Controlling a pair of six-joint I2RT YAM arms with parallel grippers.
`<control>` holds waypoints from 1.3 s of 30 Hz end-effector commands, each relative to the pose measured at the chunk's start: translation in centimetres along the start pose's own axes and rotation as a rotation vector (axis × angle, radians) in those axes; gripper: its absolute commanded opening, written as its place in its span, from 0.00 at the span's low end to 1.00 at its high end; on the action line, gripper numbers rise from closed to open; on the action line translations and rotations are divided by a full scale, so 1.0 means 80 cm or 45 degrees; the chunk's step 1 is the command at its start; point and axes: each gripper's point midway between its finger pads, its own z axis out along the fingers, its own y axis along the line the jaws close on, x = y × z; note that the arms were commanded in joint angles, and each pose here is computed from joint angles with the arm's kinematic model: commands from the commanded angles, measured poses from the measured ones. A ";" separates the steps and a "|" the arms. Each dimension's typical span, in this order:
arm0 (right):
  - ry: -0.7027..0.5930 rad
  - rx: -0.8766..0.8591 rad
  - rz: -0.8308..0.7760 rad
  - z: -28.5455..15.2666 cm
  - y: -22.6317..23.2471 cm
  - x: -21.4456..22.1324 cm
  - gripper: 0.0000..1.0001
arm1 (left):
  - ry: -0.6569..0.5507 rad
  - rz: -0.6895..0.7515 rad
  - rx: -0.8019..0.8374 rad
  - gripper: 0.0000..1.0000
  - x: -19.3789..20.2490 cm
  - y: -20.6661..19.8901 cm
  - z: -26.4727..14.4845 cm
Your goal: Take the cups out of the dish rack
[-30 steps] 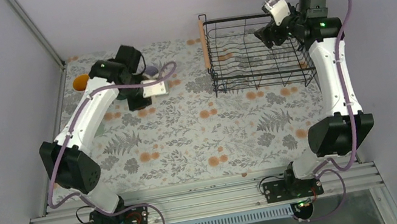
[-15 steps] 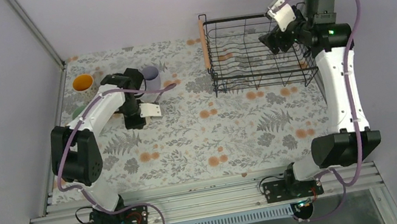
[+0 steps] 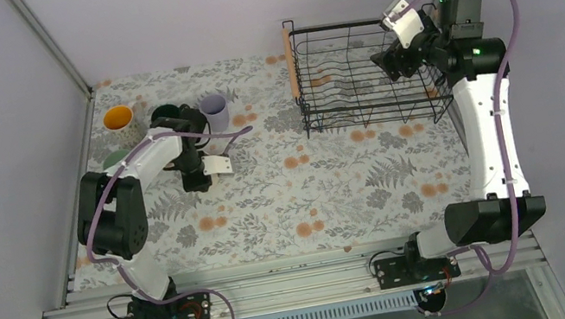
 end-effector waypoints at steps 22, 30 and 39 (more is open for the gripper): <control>-0.079 -0.104 0.087 -0.031 0.034 -0.013 0.90 | -0.117 -0.070 -0.068 0.58 -0.015 0.024 0.010; -0.083 -0.089 0.108 -0.046 0.043 -0.010 0.90 | -0.173 -0.105 -0.290 1.00 -0.020 0.041 -0.083; -0.178 -0.147 0.162 -0.064 0.117 0.045 0.97 | -0.715 -0.502 -1.115 1.00 0.005 0.066 -0.320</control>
